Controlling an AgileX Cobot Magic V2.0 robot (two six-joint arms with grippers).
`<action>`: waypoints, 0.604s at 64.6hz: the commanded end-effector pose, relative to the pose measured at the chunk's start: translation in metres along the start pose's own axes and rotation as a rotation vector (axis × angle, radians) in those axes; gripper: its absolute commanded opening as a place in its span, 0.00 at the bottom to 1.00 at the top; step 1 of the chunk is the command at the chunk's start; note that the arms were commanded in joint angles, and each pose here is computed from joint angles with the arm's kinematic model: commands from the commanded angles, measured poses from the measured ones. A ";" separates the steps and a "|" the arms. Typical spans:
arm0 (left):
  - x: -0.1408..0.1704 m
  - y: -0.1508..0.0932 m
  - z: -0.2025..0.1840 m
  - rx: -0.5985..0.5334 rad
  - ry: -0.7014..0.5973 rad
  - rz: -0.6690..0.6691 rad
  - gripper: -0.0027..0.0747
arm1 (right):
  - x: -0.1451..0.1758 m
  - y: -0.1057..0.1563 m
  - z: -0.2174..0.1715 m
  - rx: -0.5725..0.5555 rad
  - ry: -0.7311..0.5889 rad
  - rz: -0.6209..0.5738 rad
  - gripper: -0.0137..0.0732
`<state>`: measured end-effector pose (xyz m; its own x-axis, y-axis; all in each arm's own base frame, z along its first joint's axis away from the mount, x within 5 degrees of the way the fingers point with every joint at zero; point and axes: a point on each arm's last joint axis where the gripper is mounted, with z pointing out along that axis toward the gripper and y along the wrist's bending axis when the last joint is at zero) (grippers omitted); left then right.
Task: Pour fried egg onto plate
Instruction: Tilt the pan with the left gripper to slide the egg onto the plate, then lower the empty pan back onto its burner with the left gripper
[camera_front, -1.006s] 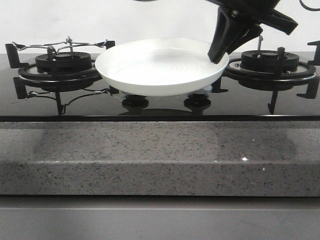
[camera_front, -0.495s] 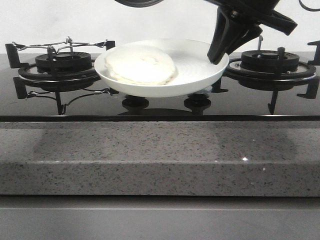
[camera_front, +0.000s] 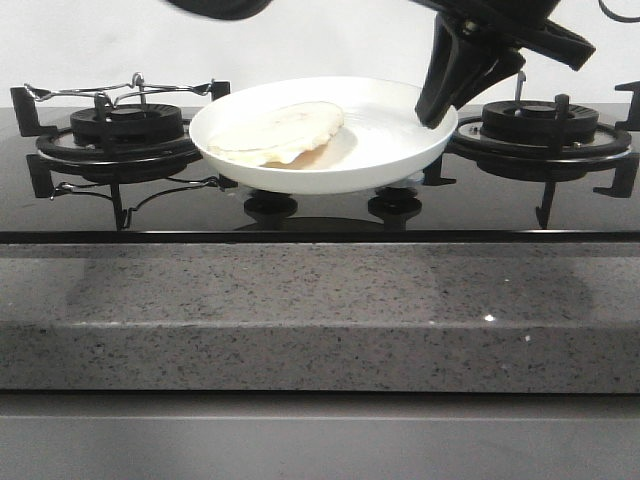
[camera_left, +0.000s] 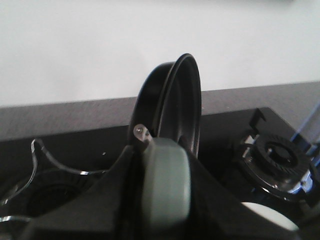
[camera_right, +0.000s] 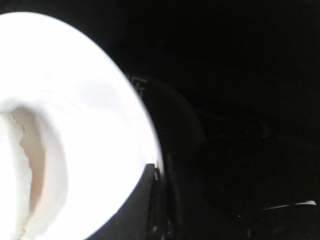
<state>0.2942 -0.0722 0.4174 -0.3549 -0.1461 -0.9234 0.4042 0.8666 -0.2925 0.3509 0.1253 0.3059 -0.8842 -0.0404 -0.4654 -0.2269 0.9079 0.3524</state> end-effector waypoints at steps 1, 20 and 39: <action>-0.017 0.024 -0.008 -0.018 -0.079 -0.245 0.01 | -0.010 0.009 -0.025 -0.035 -0.112 -0.003 0.08; 0.004 0.119 0.014 0.129 -0.022 -0.785 0.01 | -0.010 0.009 -0.025 -0.035 -0.112 -0.003 0.08; 0.032 0.160 0.036 0.204 0.031 -0.976 0.01 | -0.010 0.009 -0.025 -0.035 -0.112 -0.003 0.08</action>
<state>0.3792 0.0472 0.3075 -0.6325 -0.7196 -0.2865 -0.0240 0.3879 -0.9214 0.3509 0.1253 0.3059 -0.8842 -0.0404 -0.4654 -0.2269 0.9079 0.3524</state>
